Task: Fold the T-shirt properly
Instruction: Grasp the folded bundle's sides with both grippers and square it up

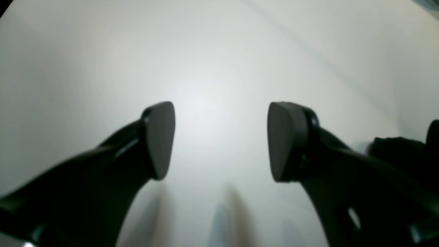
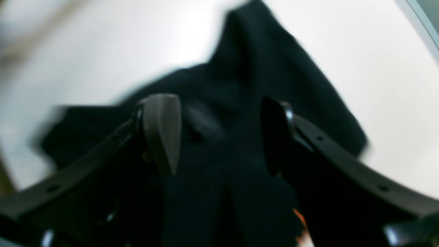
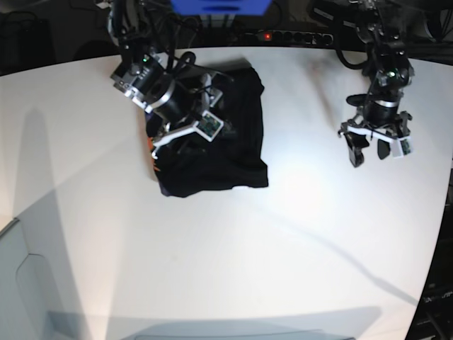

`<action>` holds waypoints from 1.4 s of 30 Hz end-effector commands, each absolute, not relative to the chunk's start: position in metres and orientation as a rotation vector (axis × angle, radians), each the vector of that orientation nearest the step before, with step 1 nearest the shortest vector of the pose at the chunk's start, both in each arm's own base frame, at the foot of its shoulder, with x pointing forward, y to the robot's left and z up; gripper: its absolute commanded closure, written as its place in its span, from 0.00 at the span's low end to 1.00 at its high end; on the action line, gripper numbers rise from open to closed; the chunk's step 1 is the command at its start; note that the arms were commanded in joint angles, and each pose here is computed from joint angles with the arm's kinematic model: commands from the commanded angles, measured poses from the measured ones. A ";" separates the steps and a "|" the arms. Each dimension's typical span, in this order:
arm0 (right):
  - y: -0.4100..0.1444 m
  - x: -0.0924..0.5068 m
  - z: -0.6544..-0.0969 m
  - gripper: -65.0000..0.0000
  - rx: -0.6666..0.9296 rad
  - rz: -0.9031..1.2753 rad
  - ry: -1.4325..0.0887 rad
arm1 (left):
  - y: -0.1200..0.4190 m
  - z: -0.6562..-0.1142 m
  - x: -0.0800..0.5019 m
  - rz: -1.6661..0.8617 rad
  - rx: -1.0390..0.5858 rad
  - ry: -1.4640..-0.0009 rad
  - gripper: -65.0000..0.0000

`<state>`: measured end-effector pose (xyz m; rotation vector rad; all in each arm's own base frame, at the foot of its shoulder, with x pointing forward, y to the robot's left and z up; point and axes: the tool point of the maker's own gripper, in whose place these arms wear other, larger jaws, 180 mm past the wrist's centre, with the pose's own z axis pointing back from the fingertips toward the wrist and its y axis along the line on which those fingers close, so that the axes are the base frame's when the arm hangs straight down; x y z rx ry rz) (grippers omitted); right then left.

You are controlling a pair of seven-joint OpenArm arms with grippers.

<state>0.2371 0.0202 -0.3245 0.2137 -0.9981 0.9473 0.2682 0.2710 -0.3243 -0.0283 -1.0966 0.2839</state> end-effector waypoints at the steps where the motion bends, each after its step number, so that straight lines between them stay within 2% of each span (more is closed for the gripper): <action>1: 0.024 0.241 -0.312 0.43 0.236 0.928 -1.049 | 0.282 -0.306 0.272 0.288 0.001 -1.160 0.37; 4: 0.021 0.246 -0.310 0.43 0.222 0.925 -1.059 | 0.285 -0.304 0.271 0.296 0.007 -1.166 0.37; 7: 0.011 0.253 -0.310 0.43 0.189 0.913 -1.058 | 0.263 -0.289 0.279 0.247 -0.035 -1.205 0.37; 13: -0.040 0.278 -0.306 0.43 0.070 0.796 -1.068 | 0.192 -0.274 0.294 0.275 -0.311 -1.253 0.37; 18: -0.089 0.291 -0.304 0.43 -0.039 0.695 -1.059 | 0.133 -0.291 0.288 0.267 -0.465 -1.178 0.37; 22: -0.105 0.292 -0.305 0.43 -0.070 0.666 -1.050 | 0.096 -0.302 0.283 0.228 -0.544 -1.122 0.37; 28: -0.106 0.282 -0.314 0.43 -0.062 0.658 -1.017 | 0.066 -0.328 0.290 0.193 -0.600 -1.038 0.37; 35: -0.106 0.275 -0.320 0.43 -0.053 0.656 -0.997 | 0.064 -0.338 0.304 0.201 -0.606 -1.023 0.38; 37: -0.106 0.274 -0.321 0.43 -0.053 0.656 -0.994 | 0.060 -0.340 0.309 0.222 -0.618 -1.020 0.46; 39: -0.106 0.271 -0.323 0.43 -0.050 0.656 -0.987 | 0.059 -0.344 0.311 0.240 -0.622 -1.011 0.63; 42: -0.106 0.270 -0.324 0.43 -0.049 0.656 -0.982 | 0.059 -0.346 0.316 0.241 -0.621 -1.010 1.00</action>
